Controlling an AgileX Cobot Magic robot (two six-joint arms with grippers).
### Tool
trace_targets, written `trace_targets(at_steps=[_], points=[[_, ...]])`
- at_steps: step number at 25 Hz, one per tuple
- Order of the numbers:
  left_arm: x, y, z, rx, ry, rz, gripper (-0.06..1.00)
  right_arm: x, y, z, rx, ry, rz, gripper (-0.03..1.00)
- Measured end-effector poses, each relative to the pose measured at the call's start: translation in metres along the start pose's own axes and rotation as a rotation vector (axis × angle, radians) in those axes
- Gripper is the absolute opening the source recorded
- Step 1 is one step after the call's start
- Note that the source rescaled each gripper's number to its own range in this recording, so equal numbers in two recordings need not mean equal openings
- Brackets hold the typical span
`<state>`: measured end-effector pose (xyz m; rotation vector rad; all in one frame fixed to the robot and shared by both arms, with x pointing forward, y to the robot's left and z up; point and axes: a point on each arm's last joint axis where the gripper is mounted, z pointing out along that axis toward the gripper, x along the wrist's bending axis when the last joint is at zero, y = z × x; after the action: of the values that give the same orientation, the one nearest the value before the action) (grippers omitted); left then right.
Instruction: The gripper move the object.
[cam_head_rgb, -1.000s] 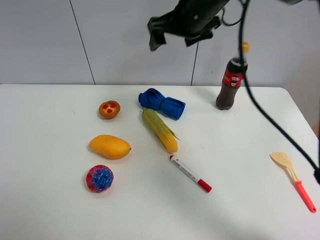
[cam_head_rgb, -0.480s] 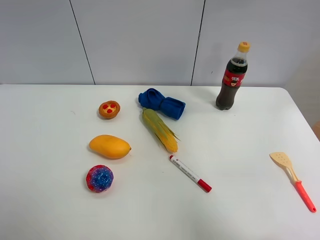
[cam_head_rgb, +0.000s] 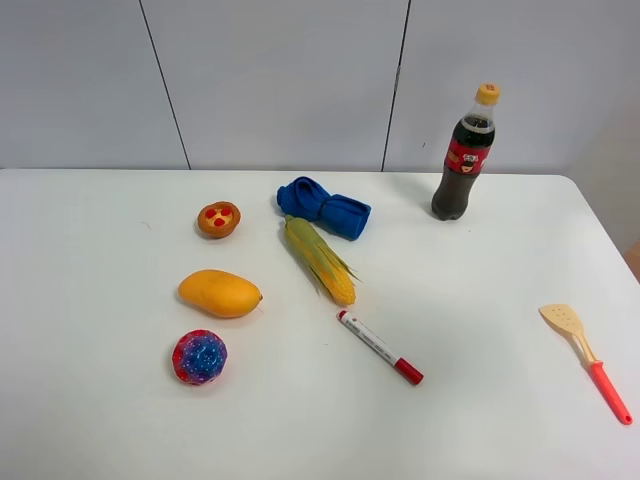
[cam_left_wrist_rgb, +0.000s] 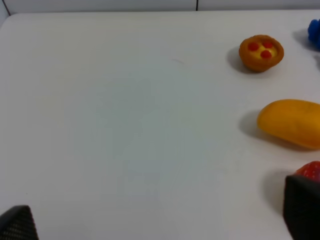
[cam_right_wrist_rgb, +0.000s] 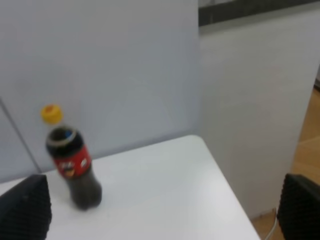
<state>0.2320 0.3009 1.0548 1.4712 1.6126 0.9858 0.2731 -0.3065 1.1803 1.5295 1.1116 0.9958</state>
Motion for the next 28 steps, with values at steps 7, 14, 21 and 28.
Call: trace_targets(at_steps=[7,14,21,28], points=[[0.000,0.000,0.000,0.000,0.000,0.000,1.00,-0.005,-0.062,-0.059,0.069,-0.008,-0.121,0.81],[0.000,0.000,0.000,0.000,0.000,0.000,1.00,-0.008,-0.106,-0.028,0.239,0.041,-0.129,0.80],[0.000,0.000,0.000,0.000,0.000,0.000,1.00,-0.009,-0.134,-0.007,0.316,0.041,-0.102,0.76],[0.000,0.000,0.000,0.000,0.000,0.000,1.00,-0.010,-0.134,-0.013,0.277,0.149,-0.140,0.76]])
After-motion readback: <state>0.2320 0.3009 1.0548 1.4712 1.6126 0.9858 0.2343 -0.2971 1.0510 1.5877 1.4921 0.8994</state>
